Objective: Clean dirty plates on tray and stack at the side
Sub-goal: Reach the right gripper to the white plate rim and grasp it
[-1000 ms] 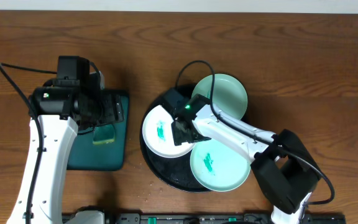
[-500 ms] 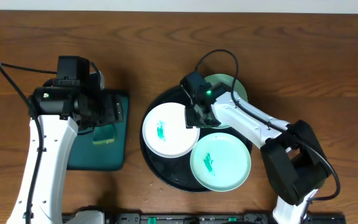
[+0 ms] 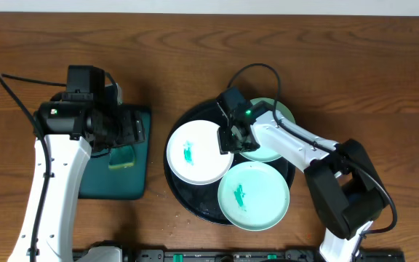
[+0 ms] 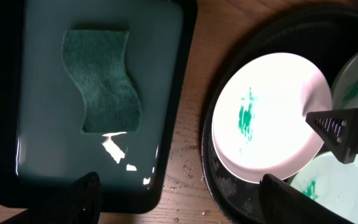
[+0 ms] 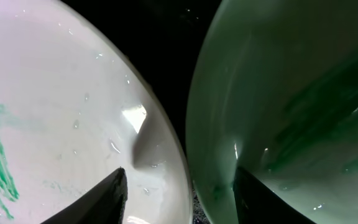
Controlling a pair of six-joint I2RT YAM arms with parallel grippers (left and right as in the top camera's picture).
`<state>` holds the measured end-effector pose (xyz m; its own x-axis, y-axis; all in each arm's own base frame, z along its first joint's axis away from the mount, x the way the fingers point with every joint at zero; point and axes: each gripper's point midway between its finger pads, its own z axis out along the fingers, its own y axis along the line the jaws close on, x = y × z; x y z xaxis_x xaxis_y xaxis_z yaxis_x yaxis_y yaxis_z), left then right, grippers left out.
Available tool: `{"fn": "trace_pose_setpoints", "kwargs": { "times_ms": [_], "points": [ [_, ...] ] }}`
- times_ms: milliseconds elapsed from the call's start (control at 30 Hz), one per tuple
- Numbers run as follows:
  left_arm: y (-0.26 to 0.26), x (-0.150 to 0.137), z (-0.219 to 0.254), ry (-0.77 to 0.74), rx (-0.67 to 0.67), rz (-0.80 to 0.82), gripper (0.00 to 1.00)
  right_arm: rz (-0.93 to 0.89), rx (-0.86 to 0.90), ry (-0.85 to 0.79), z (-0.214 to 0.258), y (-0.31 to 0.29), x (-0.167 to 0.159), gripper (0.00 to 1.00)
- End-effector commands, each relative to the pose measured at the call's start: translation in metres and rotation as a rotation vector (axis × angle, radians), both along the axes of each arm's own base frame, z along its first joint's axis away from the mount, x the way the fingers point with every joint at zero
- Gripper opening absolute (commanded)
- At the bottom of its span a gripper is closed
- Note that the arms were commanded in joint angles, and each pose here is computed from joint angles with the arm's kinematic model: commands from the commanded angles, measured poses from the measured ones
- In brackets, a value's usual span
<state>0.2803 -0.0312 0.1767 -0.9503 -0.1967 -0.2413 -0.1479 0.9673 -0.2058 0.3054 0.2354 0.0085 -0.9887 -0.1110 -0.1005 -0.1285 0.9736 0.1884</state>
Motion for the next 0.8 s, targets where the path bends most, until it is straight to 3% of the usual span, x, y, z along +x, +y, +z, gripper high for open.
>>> {"fn": "trace_pose_setpoints", "kwargs": {
  "times_ms": [0,333,533,767],
  "points": [
    [0.0,0.001,0.004,-0.013,-0.003,-0.014,0.81,-0.013,0.004,0.014,0.0,-0.009,0.001,0.54],
    [0.0,0.002,0.004,-0.017,-0.003,-0.014,0.81,-0.012,-0.028,-0.09,0.066,-0.033,0.018,0.55],
    [0.0,0.002,0.004,-0.017,-0.003,-0.014,0.81,-0.03,0.11,0.084,0.084,-0.01,-0.029,0.53],
    [0.0,0.002,0.004,-0.016,-0.003,-0.014,0.81,-0.136,0.058,0.187,0.04,0.01,-0.066,0.51]
  ]
}}
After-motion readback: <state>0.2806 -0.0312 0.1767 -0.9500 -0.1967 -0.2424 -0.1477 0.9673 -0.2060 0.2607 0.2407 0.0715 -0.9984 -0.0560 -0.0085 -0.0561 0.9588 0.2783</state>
